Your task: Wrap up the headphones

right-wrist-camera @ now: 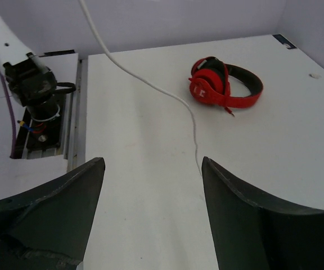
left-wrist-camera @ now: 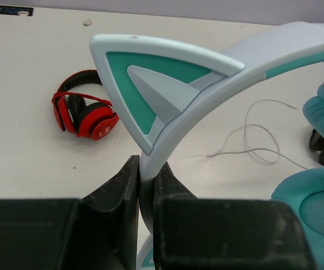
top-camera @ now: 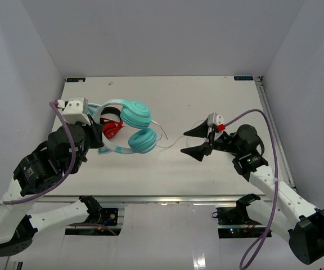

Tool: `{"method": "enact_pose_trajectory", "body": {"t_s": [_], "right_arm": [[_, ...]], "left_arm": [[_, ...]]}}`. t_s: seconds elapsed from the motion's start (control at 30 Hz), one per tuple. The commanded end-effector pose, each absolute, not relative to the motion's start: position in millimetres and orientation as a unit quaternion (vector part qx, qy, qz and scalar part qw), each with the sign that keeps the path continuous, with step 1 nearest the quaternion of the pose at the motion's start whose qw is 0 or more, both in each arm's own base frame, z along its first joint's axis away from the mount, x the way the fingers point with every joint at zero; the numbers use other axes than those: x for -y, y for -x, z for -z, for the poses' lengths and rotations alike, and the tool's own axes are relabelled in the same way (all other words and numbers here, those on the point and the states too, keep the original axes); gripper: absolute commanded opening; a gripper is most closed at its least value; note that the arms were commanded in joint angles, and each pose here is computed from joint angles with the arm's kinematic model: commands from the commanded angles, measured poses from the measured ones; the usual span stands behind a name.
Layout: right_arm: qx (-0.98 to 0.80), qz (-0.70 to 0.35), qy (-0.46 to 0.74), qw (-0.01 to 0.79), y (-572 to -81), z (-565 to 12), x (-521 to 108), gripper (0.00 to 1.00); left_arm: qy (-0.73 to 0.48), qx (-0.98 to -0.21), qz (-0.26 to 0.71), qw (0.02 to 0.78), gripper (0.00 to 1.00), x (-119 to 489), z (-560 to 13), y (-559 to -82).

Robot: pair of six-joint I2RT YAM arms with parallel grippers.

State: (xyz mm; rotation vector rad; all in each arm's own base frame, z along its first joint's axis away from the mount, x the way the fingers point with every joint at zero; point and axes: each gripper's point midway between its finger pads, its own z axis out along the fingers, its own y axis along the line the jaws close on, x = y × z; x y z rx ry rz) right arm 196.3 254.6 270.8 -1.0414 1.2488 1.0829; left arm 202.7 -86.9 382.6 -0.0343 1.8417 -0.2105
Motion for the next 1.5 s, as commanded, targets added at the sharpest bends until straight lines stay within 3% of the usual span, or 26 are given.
{"method": "enact_pose_trajectory", "body": {"t_s": [0.0, 0.37, 0.63, 1.47], "right_arm": [[-0.405, -0.486, 0.508, 0.585, -162.4, -296.2, -268.6, 0.77], [-0.372, -0.486, 0.52, 0.596, -168.1, -297.2, -303.6, 0.75], [-0.346, -0.513, 0.55, 0.56, -142.4, -278.4, -332.8, 0.73], [-0.348, -0.582, 0.534, 0.505, -119.5, -227.4, -354.2, 0.41]], "left_arm": [[0.012, -0.773, 0.187, 0.606, 0.0, 108.1, -406.1, -193.3], [-0.037, -0.783, 0.231, 0.577, 0.0, 134.1, -384.1, -184.6], [-0.03, -0.775, 0.242, 0.584, 0.0, 134.4, -379.3, -184.4], [0.001, -0.748, 0.282, 0.601, 0.0, 126.6, -398.1, -176.4]]}}
